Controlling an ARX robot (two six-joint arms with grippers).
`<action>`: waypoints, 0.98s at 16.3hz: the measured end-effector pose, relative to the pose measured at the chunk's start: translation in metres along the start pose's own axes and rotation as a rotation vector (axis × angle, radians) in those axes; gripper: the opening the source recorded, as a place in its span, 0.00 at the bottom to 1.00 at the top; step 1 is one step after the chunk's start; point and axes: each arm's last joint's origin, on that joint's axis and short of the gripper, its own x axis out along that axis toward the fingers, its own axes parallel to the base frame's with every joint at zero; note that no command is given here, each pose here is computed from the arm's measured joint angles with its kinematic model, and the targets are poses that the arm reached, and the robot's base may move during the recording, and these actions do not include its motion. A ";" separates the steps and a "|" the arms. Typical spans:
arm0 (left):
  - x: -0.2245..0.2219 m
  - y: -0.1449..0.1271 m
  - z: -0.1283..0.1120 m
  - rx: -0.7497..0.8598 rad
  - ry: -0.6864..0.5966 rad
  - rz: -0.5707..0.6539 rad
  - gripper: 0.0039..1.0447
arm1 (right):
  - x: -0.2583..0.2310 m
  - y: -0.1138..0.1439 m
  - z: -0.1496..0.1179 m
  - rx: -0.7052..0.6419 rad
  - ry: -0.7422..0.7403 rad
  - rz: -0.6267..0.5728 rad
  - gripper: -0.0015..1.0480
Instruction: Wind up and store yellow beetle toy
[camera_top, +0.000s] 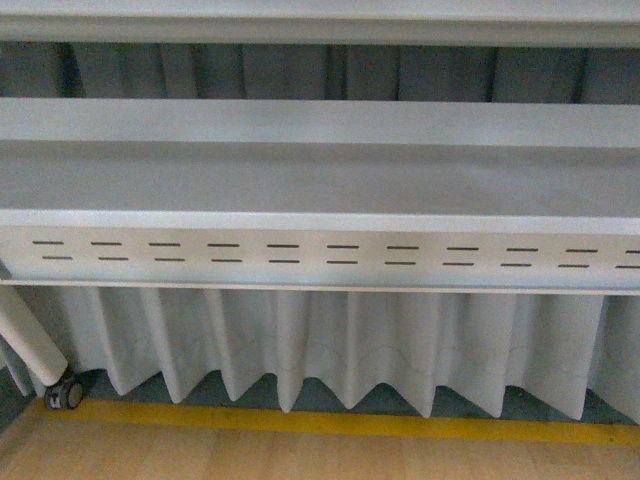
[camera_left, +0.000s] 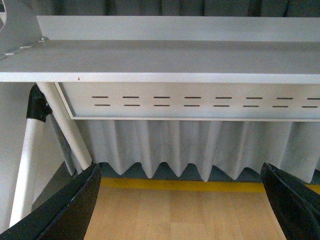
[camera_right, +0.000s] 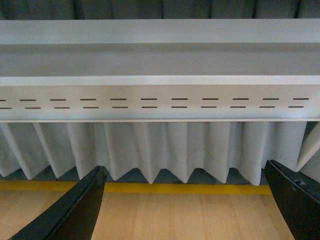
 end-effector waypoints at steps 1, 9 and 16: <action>0.000 0.000 0.000 0.000 0.000 0.000 0.94 | 0.000 0.000 0.000 0.000 0.000 0.000 0.94; 0.000 0.000 0.000 0.000 0.000 0.000 0.94 | 0.000 0.000 0.000 0.000 0.000 0.000 0.94; 0.000 0.000 0.000 0.000 0.000 0.000 0.94 | 0.000 0.000 0.000 0.000 0.002 0.000 0.94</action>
